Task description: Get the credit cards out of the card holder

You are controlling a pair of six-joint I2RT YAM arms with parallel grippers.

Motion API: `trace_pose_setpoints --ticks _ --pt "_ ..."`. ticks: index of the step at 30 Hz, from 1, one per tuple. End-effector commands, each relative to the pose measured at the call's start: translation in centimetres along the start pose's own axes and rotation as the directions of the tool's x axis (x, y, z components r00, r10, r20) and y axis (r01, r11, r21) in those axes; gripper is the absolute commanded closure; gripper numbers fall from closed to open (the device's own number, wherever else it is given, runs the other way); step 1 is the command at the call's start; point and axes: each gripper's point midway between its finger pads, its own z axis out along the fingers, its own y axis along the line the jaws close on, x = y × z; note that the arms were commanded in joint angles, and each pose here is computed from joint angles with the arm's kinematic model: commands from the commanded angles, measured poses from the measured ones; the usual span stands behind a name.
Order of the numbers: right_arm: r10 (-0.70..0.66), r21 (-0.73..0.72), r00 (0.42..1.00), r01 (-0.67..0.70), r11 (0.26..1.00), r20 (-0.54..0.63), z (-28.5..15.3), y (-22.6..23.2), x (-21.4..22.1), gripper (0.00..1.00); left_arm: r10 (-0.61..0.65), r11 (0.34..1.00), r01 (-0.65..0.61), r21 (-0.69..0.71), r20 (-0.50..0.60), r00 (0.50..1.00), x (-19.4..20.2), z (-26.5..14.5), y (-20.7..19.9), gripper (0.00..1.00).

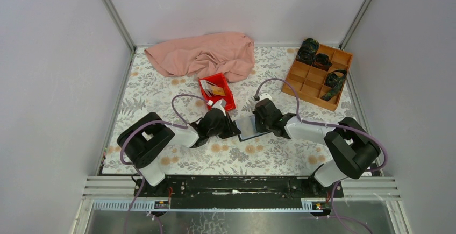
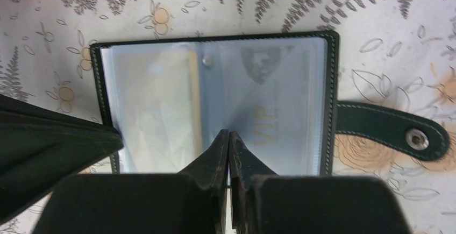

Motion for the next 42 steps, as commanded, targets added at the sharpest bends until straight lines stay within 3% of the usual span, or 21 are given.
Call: trace_pose_setpoints --ticks 1,42 --pt "-0.004 -0.017 0.998 0.003 1.000 -0.057 1.0 0.4 1.3 0.96 0.024 0.999 -0.024 0.040 0.006 1.000 -0.3 0.3 -1.2 0.91" --pt "-0.011 -0.144 0.997 -0.001 0.990 -0.078 0.9 2.6 1.9 1.00 0.028 0.978 -0.040 0.206 0.063 0.998 -2.3 -0.1 -5.8 0.92"
